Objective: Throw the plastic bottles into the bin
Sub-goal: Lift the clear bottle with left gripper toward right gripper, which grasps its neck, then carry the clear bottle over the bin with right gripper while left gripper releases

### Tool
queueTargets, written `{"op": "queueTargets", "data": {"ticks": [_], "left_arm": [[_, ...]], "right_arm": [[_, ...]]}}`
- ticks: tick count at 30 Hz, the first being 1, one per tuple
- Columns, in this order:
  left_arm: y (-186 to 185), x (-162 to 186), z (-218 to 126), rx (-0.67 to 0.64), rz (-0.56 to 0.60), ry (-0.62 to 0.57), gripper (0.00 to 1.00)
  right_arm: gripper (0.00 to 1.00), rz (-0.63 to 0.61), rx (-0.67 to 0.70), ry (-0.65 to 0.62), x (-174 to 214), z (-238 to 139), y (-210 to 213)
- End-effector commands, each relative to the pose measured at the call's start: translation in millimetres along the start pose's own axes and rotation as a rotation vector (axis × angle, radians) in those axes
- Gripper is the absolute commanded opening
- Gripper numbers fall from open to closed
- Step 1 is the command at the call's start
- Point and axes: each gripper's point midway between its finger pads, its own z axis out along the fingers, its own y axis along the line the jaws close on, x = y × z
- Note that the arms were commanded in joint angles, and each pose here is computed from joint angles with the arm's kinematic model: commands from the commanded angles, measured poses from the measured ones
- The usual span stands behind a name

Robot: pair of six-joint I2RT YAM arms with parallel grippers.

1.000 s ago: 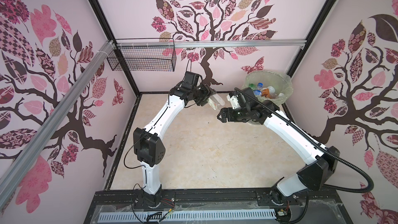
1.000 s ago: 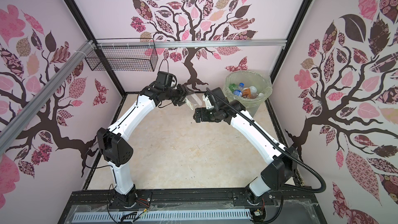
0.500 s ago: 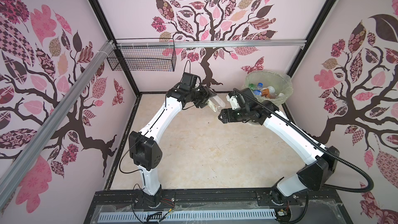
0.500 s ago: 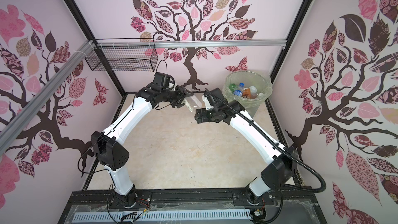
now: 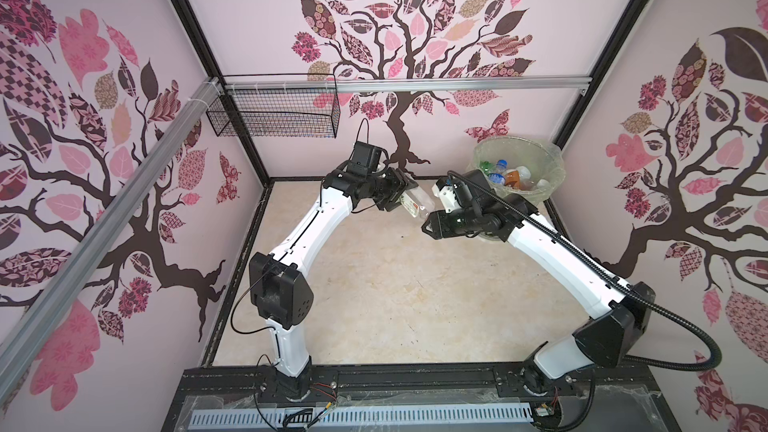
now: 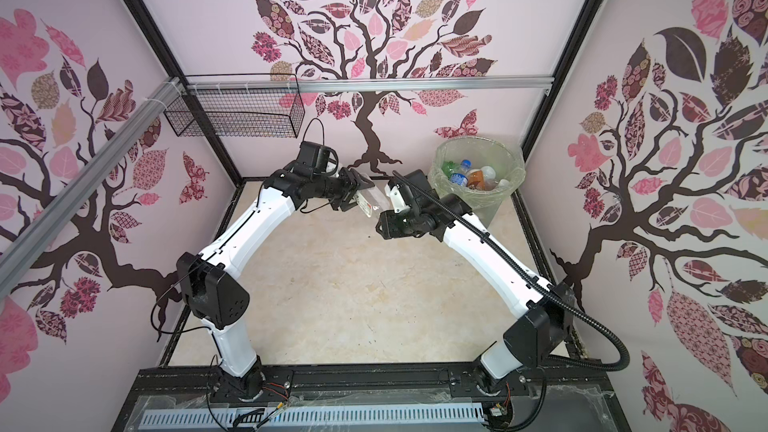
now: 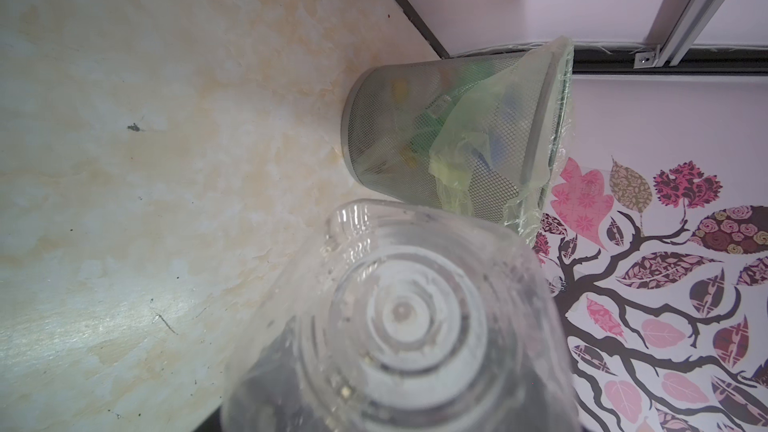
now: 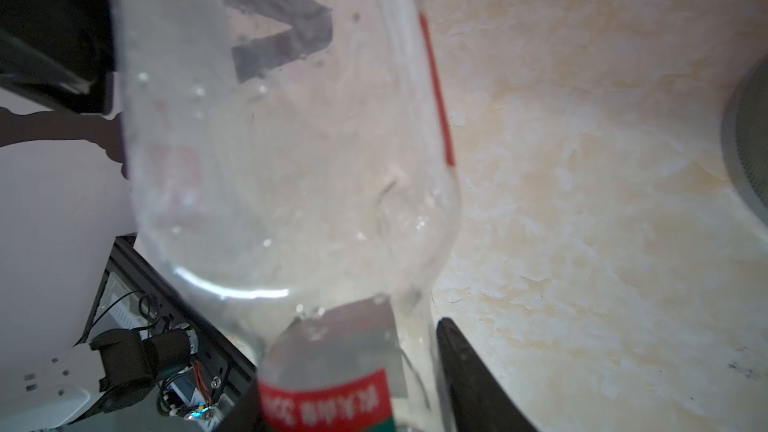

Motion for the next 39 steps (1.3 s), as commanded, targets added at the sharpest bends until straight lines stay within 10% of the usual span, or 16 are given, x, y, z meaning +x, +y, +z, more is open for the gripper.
{"op": "queueTargets", "data": {"ticks": [1, 8, 15, 27, 39], "left_arm": [[8, 13, 2, -0.02, -0.014, 0.055, 0.63], [2, 11, 7, -0.008, -0.047, 0.072, 0.7], [-18, 2, -6, 0.033, -0.052, 0.042, 0.98], [-52, -33, -68, 0.148, -0.083, -0.106, 0.98], [-99, -44, -113, 0.293, -0.005, -0.25, 0.98]], "right_arm": [[0.42, 0.055, 0.06, -0.05, -13, -7, -14], [0.3, 0.057, 0.074, -0.049, -11, -10, -17], [0.27, 0.054, 0.093, -0.061, -16, -14, -18], [0.25, 0.06, 0.22, -0.127, -53, -30, -38], [0.25, 0.243, 0.466, -0.516, -173, -165, -118]]}}
